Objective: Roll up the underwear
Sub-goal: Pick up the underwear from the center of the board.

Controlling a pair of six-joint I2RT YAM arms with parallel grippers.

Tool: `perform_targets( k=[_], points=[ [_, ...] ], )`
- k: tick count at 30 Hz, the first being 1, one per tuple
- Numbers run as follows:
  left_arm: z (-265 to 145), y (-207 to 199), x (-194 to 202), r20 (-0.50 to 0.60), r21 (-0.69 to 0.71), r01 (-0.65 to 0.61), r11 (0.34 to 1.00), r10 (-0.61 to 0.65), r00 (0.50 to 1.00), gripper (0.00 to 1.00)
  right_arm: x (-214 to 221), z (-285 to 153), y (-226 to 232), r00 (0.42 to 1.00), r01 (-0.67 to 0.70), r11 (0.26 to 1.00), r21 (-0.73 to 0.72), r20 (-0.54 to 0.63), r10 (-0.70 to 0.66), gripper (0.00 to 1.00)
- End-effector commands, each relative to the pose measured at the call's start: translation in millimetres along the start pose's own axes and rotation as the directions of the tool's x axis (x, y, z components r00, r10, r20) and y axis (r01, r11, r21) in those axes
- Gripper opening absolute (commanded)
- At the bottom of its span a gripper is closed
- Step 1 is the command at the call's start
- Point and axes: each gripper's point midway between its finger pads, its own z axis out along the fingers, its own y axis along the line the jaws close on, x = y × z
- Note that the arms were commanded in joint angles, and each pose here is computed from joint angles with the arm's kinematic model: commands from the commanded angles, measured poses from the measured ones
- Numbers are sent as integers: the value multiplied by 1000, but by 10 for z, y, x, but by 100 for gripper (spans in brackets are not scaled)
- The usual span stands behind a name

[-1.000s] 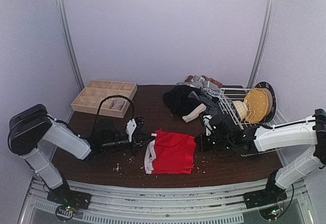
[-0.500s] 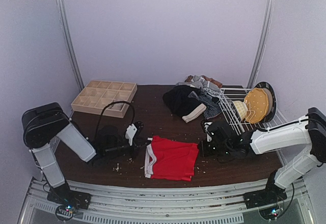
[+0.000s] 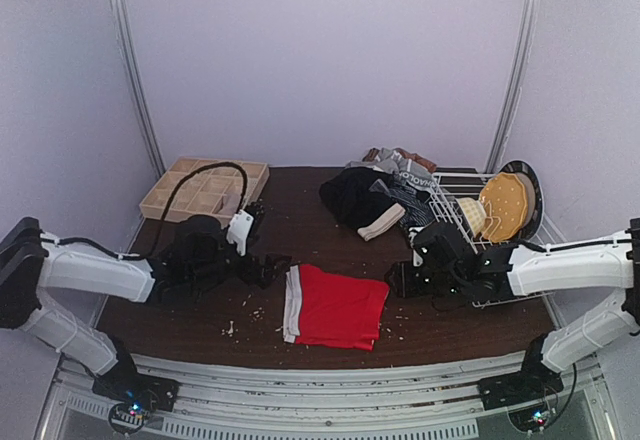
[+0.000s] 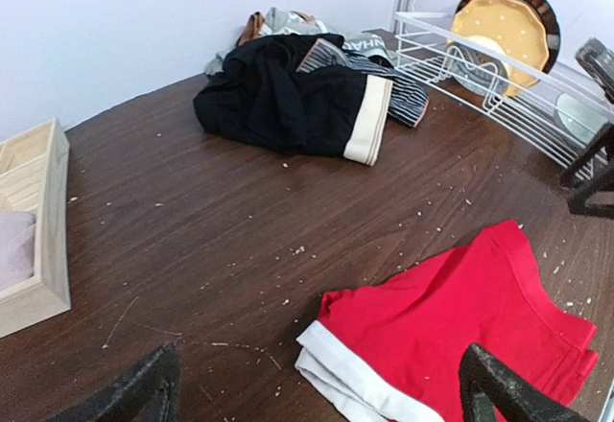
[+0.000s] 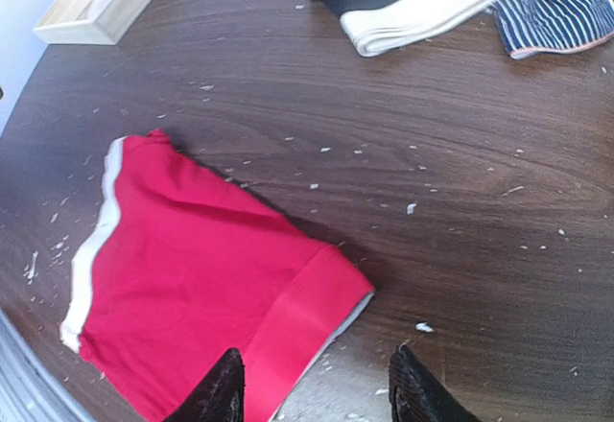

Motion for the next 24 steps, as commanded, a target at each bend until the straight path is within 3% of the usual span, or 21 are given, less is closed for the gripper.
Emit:
perform_targets(
  k=[1,5,11,24],
  points=[
    [-273,44,73,-124,-96,164,982,-175,977,98,134,-167,328,995,90,993,-77,-34,-93,48],
    [-515,-218,513,-346,-91,407,909,-412,843,98,478,-205,616,960,258,961,-102,-86,-267,46],
    [-695,-615,998,-511,-151,476,866,-481,713,98,839,-154,818,886,437,894,-101,-125,-447,52],
    [-537,-859,1158,-552,-182,605,775,-590,590,98,1012,-45,775,750,637,768,-65,-175,-638,78]
  ],
)
